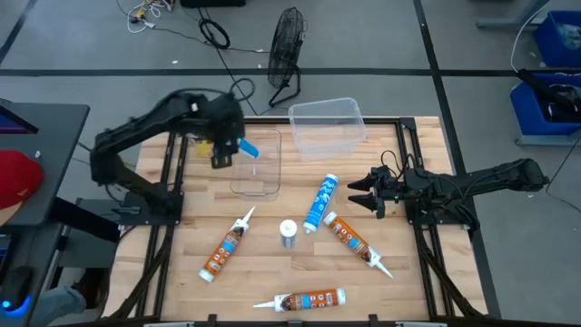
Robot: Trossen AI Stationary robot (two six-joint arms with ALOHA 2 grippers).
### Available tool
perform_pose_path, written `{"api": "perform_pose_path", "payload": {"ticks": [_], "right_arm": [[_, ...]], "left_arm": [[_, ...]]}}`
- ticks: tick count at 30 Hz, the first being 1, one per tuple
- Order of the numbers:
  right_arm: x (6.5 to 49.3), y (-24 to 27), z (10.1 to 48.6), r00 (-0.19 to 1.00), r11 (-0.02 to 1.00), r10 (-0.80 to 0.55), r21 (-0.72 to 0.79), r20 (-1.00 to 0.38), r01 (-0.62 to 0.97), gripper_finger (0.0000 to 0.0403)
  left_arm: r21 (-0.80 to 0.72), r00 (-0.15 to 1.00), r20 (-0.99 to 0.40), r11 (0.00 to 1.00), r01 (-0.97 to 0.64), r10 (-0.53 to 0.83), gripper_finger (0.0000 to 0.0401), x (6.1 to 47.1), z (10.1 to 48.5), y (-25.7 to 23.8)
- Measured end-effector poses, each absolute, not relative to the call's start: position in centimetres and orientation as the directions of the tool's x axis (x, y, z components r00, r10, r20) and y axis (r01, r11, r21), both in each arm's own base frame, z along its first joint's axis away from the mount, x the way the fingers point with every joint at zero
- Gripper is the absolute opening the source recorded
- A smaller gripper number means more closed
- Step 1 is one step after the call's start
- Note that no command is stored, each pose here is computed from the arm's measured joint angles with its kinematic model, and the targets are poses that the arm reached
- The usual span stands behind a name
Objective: Pick & place silicon tubes, Sealant and Lysol wipes
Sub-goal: Put the bottom left blue sealant into the transparent bin
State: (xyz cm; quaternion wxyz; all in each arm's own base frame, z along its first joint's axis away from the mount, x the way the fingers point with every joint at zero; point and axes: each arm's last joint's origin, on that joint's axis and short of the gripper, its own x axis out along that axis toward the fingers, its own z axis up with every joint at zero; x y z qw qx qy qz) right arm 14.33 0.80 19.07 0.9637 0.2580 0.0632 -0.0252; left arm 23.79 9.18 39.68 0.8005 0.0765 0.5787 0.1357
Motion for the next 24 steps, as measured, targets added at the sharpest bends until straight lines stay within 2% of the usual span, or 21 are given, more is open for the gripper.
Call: {"api": "perform_pose_path", "payload": {"ticks": [10,24], "right_arm": [[14.3,0.8,19.0,0.99,0.866,-0.016,0.493,-0.142,0.085,0.0272],[14.3,0.8,18.9,0.988,0.866,-0.02,0.491,-0.152,0.093,0.0272]], "left_arm": [[0.233,0.173,-0.953,0.966,-0.109,0.249,0.0224,25.2,36.5,14.2],[0.147,0.123,-0.98,0.987,-0.057,0.153,0.0231,26.3,34.1,16.5]]}}
